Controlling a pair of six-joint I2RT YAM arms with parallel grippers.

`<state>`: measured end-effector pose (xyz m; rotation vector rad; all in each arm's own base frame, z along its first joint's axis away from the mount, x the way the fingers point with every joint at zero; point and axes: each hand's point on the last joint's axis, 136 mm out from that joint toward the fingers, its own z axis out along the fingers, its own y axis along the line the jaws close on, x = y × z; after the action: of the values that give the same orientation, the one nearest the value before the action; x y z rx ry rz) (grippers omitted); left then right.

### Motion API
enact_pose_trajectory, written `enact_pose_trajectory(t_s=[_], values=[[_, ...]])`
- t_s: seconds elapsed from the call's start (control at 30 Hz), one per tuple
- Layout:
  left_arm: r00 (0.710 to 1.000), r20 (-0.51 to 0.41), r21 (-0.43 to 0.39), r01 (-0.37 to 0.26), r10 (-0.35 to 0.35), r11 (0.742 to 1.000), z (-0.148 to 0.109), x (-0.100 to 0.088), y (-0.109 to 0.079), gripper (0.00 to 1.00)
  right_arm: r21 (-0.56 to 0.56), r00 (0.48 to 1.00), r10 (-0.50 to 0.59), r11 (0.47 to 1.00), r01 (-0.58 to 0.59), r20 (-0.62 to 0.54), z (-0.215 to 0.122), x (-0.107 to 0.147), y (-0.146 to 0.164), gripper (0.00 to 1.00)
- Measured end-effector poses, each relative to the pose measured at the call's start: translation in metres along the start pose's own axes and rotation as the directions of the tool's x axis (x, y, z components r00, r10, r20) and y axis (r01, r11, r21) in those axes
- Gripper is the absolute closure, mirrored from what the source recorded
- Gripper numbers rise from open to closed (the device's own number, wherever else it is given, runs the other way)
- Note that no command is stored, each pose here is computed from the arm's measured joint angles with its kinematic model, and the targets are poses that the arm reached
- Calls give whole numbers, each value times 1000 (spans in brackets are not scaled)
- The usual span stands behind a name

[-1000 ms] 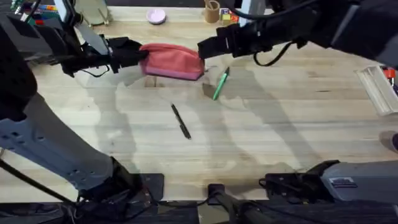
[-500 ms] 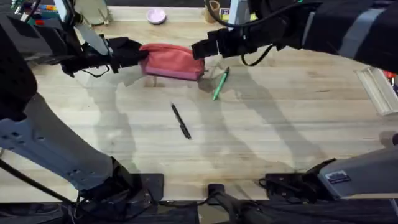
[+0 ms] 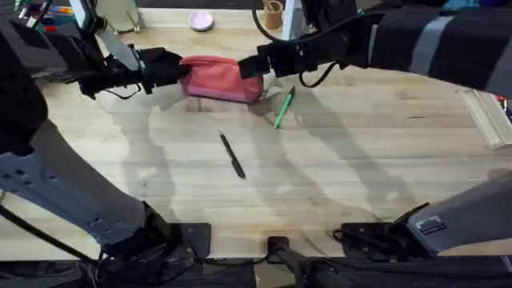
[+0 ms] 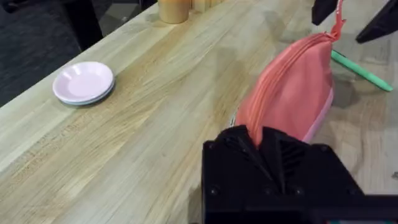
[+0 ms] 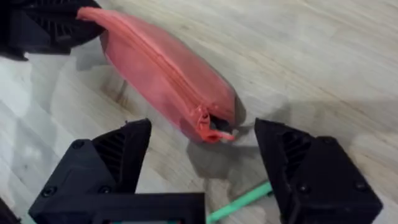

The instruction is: Unzip the bag, pick up the pens from the table one at a time and place them inside, then zip the bag closed.

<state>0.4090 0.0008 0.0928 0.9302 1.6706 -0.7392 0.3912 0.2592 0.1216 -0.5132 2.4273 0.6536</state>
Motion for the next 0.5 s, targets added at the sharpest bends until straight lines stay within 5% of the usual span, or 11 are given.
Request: enact_pose_trajectory(t_s=[0.37,0.5], values=[[1000,0,0,0,0,1000,0,0,0,958,11,1000,19,1000,-19,-12,8,4,-3,96],[1000,0,0,0,0,1000,0,0,0,959,10,1000,18,1000,-18,-12,8,4,-3,229]])
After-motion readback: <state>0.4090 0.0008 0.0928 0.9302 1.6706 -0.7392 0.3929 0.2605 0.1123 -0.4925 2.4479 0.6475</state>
